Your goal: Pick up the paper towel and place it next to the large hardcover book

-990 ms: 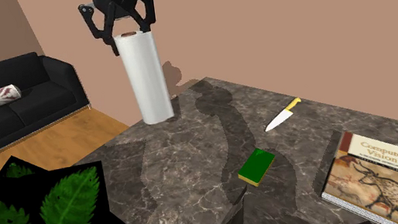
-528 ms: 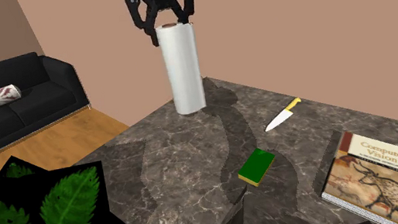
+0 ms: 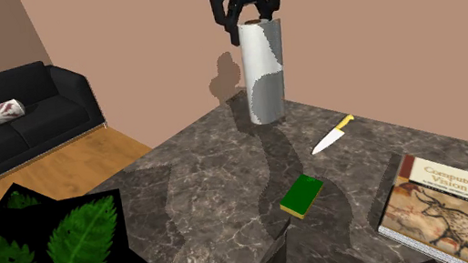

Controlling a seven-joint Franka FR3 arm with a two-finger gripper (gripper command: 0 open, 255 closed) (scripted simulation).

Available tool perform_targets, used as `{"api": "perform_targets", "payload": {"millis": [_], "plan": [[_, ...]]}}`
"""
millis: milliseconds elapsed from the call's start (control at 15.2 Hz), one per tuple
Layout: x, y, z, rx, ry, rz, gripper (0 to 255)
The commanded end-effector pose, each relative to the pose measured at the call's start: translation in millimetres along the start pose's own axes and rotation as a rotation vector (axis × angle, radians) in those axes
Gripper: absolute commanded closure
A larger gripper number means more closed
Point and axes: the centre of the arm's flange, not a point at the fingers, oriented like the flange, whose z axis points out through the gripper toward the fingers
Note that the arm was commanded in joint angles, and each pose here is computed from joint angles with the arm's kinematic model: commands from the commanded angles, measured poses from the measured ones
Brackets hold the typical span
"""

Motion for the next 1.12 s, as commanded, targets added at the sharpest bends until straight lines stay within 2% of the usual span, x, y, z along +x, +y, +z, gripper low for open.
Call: {"api": "perform_targets", "payload": {"millis": [0, 1056], "plan": [[-5, 29, -1, 0.0, 0.0, -0.002, 255], [-51, 235, 8, 0.0, 0.0, -0.002, 255]]}}
